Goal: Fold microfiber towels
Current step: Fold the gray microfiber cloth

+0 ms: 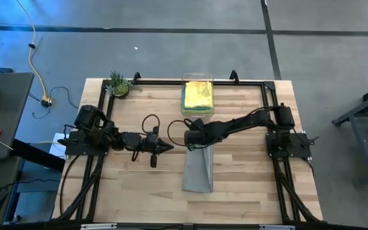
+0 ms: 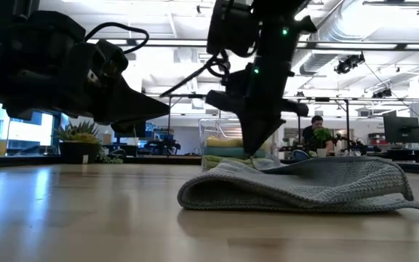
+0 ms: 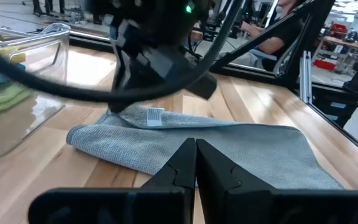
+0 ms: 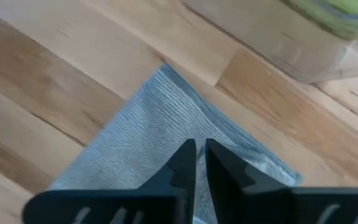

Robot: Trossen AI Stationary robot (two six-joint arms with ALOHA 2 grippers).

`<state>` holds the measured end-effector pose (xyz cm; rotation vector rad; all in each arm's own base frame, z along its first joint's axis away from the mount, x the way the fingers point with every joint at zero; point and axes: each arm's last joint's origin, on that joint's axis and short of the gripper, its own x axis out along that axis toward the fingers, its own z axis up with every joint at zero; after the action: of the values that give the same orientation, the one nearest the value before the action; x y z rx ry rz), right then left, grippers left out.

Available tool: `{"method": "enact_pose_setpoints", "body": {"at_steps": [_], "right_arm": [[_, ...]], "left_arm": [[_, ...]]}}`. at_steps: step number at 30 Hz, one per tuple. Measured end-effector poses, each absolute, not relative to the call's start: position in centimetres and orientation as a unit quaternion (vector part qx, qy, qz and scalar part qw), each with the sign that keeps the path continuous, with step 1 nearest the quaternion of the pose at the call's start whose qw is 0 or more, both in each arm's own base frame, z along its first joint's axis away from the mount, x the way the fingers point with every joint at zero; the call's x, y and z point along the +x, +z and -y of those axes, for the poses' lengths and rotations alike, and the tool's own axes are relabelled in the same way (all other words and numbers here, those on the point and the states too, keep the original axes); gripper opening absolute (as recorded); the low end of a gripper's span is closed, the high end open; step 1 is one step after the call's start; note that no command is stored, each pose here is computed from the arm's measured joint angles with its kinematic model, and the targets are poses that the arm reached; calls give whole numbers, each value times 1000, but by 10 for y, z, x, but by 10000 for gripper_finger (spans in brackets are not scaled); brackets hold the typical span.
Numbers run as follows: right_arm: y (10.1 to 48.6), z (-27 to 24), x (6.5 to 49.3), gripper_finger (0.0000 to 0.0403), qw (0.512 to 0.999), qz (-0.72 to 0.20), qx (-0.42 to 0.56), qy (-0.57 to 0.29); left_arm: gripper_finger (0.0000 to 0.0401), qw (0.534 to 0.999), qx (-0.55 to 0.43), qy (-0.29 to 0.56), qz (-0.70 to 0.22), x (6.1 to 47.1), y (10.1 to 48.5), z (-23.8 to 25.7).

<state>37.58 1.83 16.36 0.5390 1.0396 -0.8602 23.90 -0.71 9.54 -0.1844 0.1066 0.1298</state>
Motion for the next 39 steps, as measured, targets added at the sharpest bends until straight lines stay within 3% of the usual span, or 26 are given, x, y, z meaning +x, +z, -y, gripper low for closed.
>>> {"method": "enact_pose_setpoints", "body": {"at_steps": [13,17,23,25,34,39], "right_arm": [[153,-21,380,127,728,-471,253,-429],[150,-19,376,115,717,-468,243,-455],[150,-19,375,21,715,-471,233,-461],[150,-19,374,8,712,-476,229,-463],[150,-19,358,20,659,-520,227,-493],[150,-19,356,71,653,-529,225,-494]], "left_arm": [[0,992,-92,65,-53,239,96,7],[0,992,-92,65,-53,239,95,7],[0,992,-92,64,-53,239,95,7],[0,992,-92,64,-53,239,96,7],[0,992,-92,64,-53,239,95,7],[0,992,-92,64,-53,239,95,7]]}}
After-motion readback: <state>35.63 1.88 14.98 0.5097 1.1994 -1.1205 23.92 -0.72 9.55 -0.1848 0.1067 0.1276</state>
